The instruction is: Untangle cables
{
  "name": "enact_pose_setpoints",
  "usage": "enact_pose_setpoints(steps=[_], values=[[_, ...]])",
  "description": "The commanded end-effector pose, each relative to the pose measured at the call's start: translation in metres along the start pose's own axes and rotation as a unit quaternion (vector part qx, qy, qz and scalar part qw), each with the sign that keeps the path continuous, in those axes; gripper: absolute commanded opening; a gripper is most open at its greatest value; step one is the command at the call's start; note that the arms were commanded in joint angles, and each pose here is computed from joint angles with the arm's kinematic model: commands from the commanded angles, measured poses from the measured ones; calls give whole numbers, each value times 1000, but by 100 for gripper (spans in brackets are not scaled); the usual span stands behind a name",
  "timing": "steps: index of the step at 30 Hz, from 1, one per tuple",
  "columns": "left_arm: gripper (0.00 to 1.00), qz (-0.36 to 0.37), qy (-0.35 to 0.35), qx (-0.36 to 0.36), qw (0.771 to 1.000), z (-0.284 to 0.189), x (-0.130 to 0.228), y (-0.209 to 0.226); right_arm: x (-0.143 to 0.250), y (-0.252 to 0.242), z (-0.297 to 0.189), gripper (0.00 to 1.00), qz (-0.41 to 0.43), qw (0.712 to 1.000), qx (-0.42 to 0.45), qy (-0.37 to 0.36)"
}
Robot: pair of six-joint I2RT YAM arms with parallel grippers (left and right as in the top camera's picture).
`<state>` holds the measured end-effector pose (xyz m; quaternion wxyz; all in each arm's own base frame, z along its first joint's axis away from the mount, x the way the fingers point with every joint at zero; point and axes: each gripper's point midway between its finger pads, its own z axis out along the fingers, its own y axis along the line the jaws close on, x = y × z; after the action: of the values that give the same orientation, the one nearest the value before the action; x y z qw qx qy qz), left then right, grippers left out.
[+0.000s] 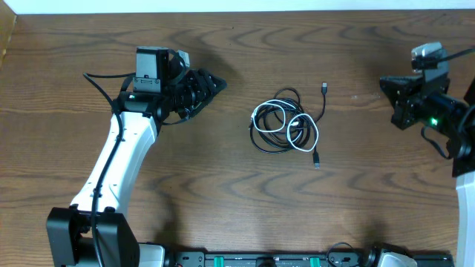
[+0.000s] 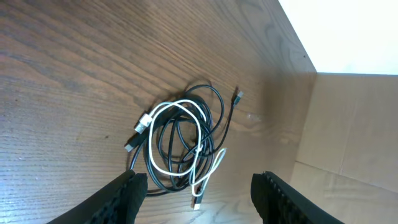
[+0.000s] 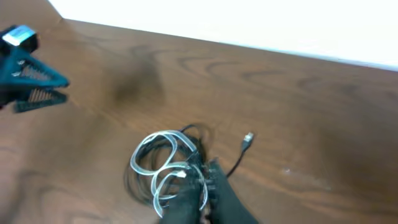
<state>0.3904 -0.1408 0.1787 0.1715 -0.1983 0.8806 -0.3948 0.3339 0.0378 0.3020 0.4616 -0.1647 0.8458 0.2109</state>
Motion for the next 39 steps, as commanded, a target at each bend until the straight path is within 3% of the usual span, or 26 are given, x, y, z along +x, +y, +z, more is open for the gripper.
enact_pose_setpoints(steps=[1,7,11,14,16,21,26,35,39], values=[[61,2,-9,-15,1000,1,-4,7,17,13,17,17,43,997,-42,38],[61,0,-7,-17,1000,1,-3,8,65,56,59,38,69,980,-111,151],[61,-2,-6,-18,1000,1,-2,8,102,71,90,39,72,964,-99,237],[61,-5,-3,-21,1000,1,0,10,130,60,112,42,104,949,-20,296],[61,-8,1,-25,1000,1,1,12,144,56,124,44,124,939,19,320],[61,-11,4,-28,1000,1,3,14,163,75,159,50,109,934,1,341],[61,-12,5,-29,1000,1,4,14,186,80,175,50,131,918,10,373],[61,-12,5,-29,1000,1,4,14,222,76,209,49,96,911,38,399],[61,-12,5,-29,1000,1,4,14,235,70,218,39,90,907,52,409]])
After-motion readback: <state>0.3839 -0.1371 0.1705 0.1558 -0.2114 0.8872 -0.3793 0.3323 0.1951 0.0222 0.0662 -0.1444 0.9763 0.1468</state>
